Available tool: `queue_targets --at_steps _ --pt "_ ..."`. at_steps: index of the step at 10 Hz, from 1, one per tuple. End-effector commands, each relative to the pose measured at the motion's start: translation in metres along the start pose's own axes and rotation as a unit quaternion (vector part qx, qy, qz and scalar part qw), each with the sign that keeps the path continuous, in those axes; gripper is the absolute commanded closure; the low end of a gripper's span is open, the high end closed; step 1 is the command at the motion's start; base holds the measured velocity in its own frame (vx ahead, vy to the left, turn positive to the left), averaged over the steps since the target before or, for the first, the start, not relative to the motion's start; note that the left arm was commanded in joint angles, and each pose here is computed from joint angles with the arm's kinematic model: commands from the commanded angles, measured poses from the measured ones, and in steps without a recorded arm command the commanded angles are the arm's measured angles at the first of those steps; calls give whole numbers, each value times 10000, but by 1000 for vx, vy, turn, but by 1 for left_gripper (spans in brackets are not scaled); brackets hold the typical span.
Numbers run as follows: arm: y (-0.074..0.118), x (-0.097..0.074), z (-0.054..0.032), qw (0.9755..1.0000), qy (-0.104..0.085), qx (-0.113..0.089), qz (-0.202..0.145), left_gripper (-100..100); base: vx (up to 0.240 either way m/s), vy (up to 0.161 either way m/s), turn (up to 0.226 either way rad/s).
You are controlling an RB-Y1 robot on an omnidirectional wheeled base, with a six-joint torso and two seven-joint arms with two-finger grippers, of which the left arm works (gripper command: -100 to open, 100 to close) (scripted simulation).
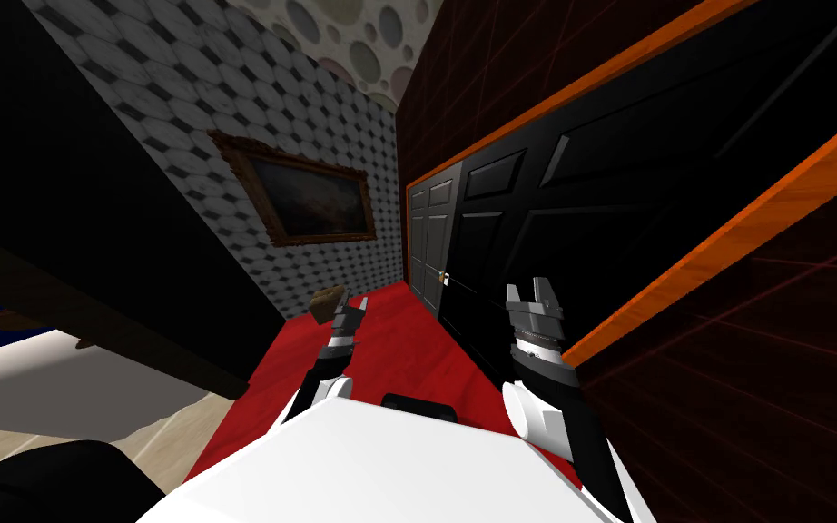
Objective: Push the door open
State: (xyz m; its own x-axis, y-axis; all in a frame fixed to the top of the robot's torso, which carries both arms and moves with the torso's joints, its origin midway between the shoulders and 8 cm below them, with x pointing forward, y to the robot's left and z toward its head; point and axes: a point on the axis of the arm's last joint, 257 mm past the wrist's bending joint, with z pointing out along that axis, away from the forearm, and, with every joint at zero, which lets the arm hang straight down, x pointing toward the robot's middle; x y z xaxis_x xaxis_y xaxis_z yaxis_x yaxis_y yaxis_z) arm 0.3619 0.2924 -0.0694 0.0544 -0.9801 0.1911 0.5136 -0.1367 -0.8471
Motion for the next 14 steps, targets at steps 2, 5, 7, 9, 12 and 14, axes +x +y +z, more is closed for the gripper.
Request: queue_targets --at_steps 2,5,7,9,12,14 --pt "315 -102 -89 9988 -137 -473 -50 -100 151 18 64" --pt "618 -210 -202 9952 -273 -933 -102 -100 138 3 58" --pt "884 -304 -327 9900 -397 -1343 -154 -100 140 12 66" --pt "1142 -393 -473 9830 -519 -1750 -207 -100 154 24 80" --pt "1489 -511 -712 9700 -690 -2315 -289 -100 138 9 63" --pt "1671 -570 -860 9613 -784 -2621 -337 -100 113 7 61"
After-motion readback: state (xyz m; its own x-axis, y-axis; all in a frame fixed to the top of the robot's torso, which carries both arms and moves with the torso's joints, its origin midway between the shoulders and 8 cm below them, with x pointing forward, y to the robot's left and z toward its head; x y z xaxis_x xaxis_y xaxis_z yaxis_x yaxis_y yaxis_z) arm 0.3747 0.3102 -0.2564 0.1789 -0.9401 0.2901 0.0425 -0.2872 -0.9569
